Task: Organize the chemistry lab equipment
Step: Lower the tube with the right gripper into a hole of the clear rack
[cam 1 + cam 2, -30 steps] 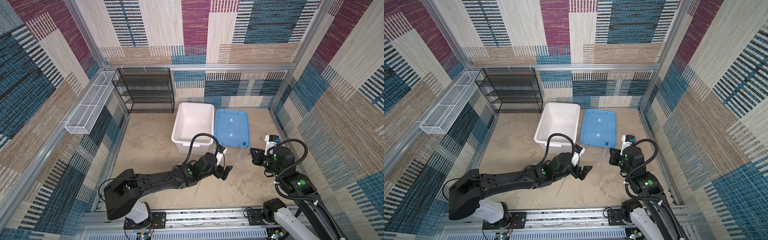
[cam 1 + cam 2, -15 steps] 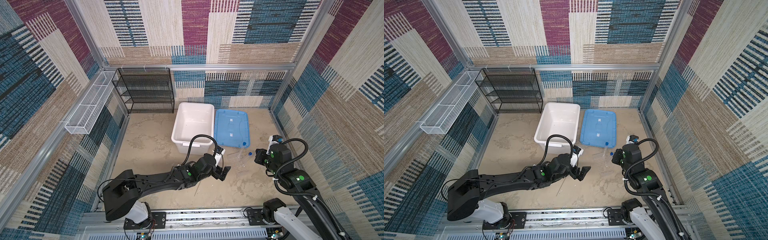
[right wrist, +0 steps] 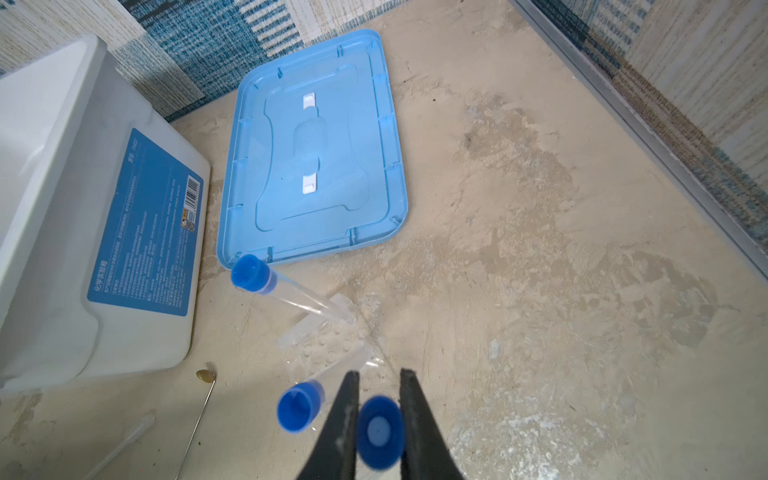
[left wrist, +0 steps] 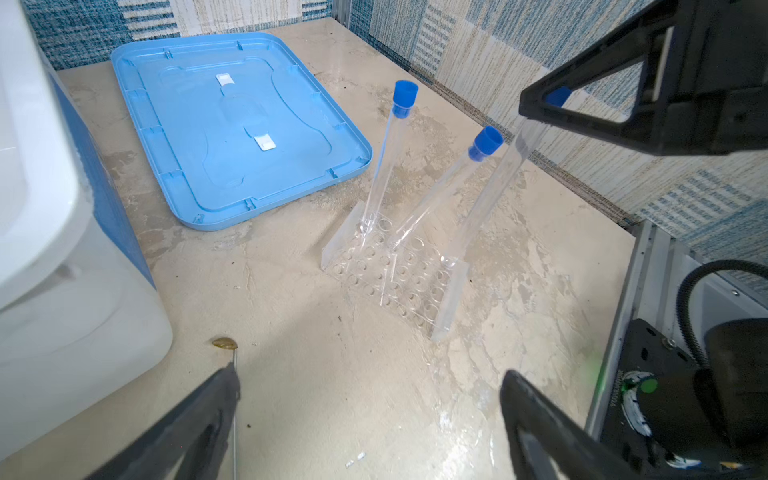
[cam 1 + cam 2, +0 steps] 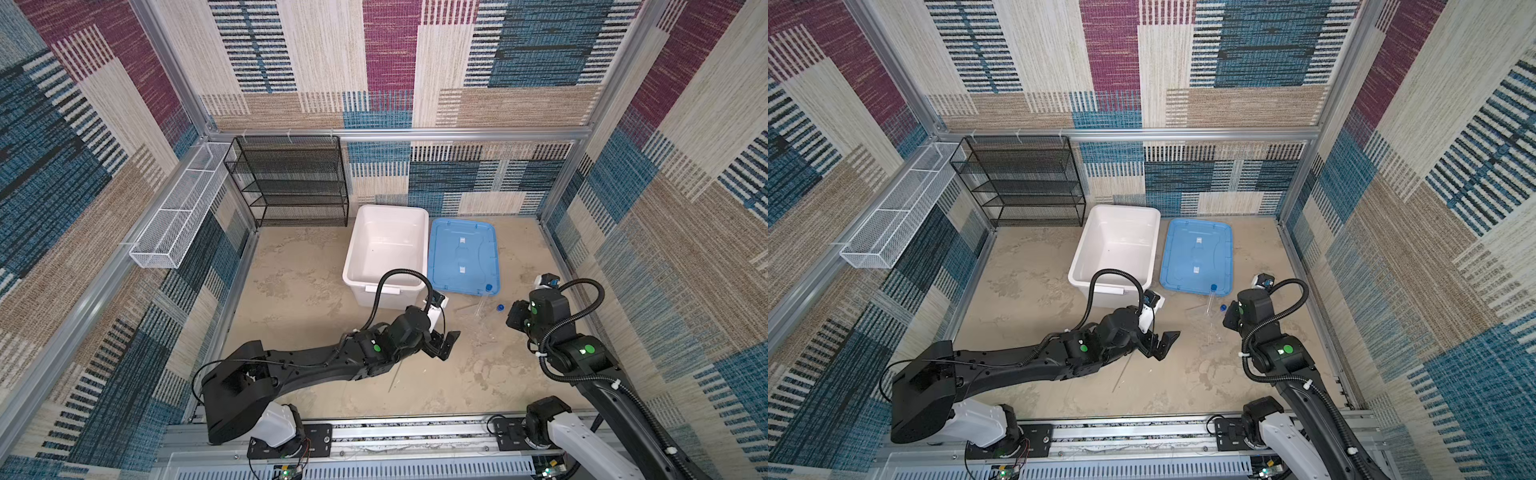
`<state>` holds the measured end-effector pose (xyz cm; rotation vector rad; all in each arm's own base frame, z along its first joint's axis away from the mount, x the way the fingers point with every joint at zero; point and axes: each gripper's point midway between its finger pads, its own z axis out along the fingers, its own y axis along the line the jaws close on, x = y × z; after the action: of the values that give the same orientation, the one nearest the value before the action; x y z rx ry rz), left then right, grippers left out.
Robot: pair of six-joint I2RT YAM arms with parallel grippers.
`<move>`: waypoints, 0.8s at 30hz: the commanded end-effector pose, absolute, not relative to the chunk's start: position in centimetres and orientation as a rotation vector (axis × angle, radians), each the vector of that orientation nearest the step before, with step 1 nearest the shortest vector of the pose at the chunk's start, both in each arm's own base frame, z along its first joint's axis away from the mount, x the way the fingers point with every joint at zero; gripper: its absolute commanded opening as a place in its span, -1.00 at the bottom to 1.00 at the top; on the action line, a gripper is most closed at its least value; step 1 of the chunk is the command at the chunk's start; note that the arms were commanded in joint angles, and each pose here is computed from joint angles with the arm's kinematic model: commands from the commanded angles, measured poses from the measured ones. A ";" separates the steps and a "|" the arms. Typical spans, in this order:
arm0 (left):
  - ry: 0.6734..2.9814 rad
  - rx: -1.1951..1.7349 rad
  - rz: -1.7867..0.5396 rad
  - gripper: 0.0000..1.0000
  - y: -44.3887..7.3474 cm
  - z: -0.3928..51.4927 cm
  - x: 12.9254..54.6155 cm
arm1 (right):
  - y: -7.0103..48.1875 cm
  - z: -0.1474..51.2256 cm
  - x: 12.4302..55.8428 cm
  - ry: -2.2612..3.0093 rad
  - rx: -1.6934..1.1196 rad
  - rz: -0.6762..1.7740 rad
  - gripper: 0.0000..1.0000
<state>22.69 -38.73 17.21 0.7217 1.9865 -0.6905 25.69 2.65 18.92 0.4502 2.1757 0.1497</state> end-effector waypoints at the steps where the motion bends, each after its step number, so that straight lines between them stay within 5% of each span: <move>1: 1.967 0.712 -0.676 0.99 -38.5 17.6 23.0 | 2.4 20.5 26.6 2.077 0.462 0.162 -0.72; 24: 1.968 0.710 -0.656 0.98 -38.3 17.0 23.2 | 2.8 18.7 27.2 2.127 0.439 0.142 -0.73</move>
<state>22.70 -38.40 16.54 0.7220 1.9973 -0.6739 26.77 2.55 18.12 0.4446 2.1526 0.1236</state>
